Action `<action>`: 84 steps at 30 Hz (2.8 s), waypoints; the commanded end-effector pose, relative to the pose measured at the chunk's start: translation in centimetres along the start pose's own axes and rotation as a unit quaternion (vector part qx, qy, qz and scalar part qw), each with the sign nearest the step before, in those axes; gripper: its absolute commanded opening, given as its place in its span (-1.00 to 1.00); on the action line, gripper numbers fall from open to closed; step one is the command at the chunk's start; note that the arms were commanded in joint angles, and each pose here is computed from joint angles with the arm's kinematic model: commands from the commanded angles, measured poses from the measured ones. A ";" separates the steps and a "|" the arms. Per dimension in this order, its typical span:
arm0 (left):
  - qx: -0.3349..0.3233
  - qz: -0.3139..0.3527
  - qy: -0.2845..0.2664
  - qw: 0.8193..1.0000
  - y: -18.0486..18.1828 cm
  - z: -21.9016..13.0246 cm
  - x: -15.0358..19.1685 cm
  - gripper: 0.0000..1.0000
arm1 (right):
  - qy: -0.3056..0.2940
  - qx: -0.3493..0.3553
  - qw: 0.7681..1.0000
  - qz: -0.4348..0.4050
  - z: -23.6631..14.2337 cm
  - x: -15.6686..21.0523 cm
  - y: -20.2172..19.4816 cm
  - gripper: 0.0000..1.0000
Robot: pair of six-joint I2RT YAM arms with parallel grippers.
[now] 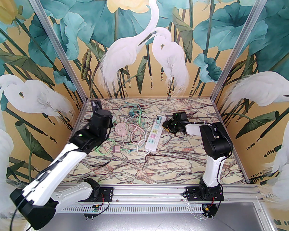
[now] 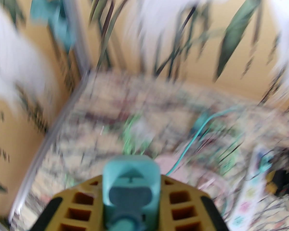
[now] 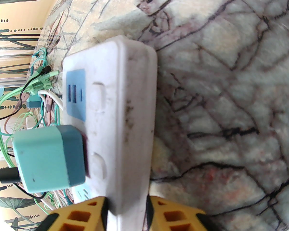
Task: Pull the plug off the socket
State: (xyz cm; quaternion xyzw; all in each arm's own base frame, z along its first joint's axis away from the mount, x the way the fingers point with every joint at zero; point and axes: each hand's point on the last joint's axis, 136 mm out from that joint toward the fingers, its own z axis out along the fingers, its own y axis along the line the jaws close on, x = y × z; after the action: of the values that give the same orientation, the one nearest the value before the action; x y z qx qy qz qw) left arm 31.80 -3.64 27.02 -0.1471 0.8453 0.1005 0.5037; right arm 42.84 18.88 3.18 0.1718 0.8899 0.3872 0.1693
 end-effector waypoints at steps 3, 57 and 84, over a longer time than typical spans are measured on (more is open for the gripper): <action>-0.033 -0.079 0.062 0.994 1.9 3.5 4.9 -0.68 | 0.015 0.089 0.995 0.029 0.4 2.2 -5.1 -0.32; 0.348 0.050 0.107 0.930 -27.9 1.4 8.2 0.29 | -0.047 -0.039 0.998 0.009 -3.1 -2.4 1.2 -0.27; 0.324 0.137 0.149 0.924 -37.1 8.7 15.6 0.18 | -0.021 -0.038 0.998 0.035 0.5 -2.3 -1.2 -0.29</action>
State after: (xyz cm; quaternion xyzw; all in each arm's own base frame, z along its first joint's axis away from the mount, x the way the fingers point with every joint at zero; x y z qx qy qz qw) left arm 44.05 -38.06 8.85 0.1247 0.9069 -0.1443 0.3758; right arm 44.54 17.24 3.21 0.2006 0.8631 0.4253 0.1843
